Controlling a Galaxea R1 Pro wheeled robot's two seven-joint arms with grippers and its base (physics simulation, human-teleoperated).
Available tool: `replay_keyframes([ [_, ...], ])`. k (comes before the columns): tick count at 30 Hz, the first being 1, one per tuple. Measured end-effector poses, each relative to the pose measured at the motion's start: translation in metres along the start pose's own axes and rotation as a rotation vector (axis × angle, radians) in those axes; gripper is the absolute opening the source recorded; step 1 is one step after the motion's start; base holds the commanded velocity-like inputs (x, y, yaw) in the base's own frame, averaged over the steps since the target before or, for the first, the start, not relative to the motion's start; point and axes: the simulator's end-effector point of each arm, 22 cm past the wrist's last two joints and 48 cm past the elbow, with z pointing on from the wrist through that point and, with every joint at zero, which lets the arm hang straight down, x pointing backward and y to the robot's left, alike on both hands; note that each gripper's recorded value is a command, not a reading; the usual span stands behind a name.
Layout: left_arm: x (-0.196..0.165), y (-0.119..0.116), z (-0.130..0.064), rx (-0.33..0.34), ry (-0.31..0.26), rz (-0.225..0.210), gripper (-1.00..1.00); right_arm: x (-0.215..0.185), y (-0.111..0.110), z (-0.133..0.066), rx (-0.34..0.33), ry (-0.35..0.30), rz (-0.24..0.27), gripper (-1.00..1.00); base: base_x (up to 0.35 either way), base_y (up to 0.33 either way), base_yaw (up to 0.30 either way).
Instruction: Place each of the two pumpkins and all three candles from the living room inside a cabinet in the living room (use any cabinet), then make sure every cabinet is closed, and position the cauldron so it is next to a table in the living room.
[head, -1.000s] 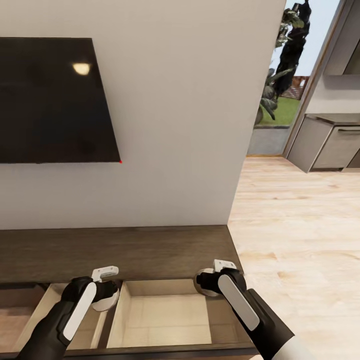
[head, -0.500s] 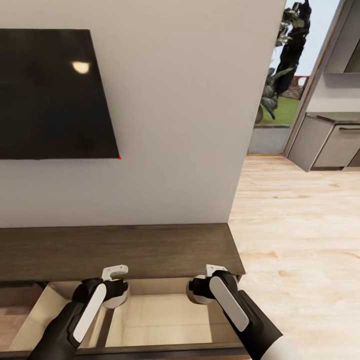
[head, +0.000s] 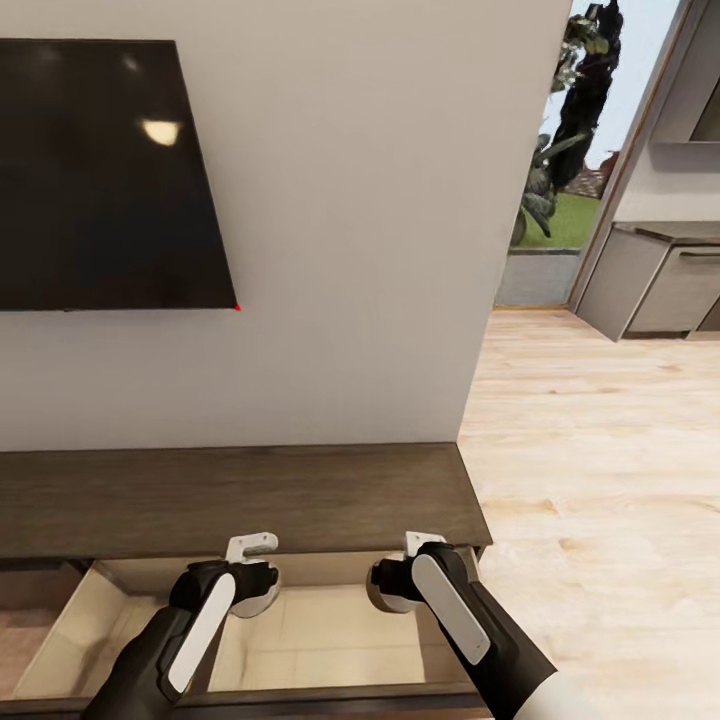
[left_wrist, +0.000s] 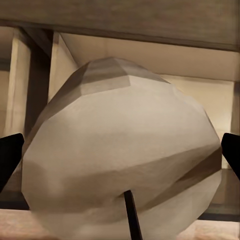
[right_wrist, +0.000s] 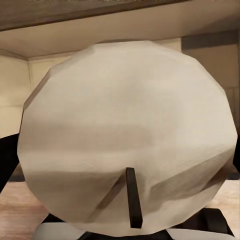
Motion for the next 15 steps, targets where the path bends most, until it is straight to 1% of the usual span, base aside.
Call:
replay_keyframes([
  [15,0.012,-0.001,0.023,0.002,-0.001,0.0,-1.0,0.007,-0.003,0.023,0.0,-0.012,-0.003,-1.0,0.0,0.0,0.0],
])
